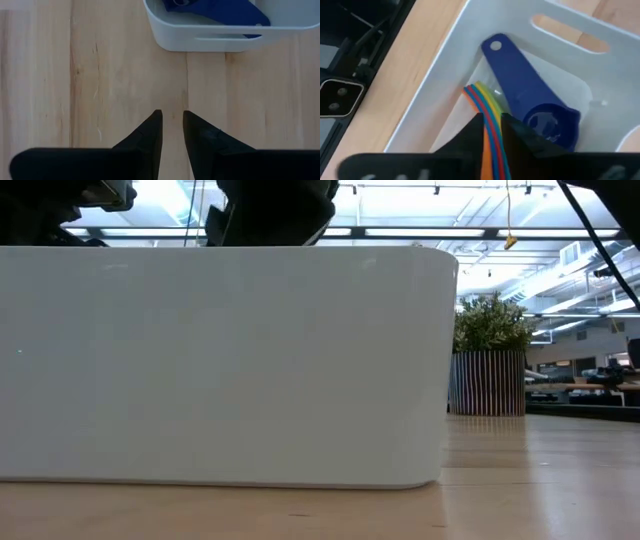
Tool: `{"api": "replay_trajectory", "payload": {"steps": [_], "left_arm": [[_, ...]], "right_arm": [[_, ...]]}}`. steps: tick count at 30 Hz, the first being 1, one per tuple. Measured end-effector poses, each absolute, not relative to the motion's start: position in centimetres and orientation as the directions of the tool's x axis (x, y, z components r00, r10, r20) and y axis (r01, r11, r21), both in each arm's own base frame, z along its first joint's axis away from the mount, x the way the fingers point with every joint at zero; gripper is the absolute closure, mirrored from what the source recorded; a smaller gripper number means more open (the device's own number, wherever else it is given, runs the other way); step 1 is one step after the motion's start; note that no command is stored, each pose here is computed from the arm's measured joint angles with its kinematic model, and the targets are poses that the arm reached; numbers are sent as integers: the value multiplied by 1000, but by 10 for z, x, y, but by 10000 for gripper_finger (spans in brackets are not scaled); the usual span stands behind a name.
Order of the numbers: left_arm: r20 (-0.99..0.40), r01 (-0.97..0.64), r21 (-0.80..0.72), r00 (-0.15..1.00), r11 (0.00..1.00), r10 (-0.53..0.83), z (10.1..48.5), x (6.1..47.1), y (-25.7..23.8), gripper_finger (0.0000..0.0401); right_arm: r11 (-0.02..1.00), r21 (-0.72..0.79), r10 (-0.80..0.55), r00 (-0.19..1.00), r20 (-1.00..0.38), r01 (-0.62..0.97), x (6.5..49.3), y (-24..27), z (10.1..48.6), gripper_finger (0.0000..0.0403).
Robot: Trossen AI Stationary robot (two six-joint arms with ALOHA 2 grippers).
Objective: Nest measuring cups in basket
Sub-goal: Remove the nested measuring cups from the white bin
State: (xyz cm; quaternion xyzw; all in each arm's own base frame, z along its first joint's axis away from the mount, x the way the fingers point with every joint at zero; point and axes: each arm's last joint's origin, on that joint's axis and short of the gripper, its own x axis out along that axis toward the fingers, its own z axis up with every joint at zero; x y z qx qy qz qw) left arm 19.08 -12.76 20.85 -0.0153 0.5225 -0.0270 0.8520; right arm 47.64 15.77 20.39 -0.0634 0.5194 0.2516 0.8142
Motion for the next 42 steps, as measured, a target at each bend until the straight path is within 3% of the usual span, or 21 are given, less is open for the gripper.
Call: {"api": "replay_trajectory", "payload": {"steps": [4, 9, 17, 23, 34, 42], "left_arm": [[-900, 28, -40, 433, 999, -48, 207, 189, -126, 317], [-913, 28, -20, 407, 999, -30, 206, 186, -124, 317], [-923, 56, 8, 384, 998, -14, 205, 184, -123, 317], [-925, 66, 15, 380, 998, -11, 205, 184, -123, 317], [-930, 80, 27, 369, 996, -4, 204, 182, -123, 317], [-930, 102, 37, 366, 994, -3, 204, 182, -122, 317]], "right_arm": [[872, 121, 328, 383, -863, -474, 480, 158, 206, 281], [878, 148, 331, 355, -874, -454, 478, 159, 205, 251], [882, 215, 363, 313, -878, -419, 478, 162, 188, 251], [899, 168, 303, 298, -905, -404, 480, 162, 172, 251], [833, 176, 327, 211, -921, -525, 472, 161, 172, 252], [802, 125, 257, 148, -955, -584, 464, 157, 190, 252]]}}
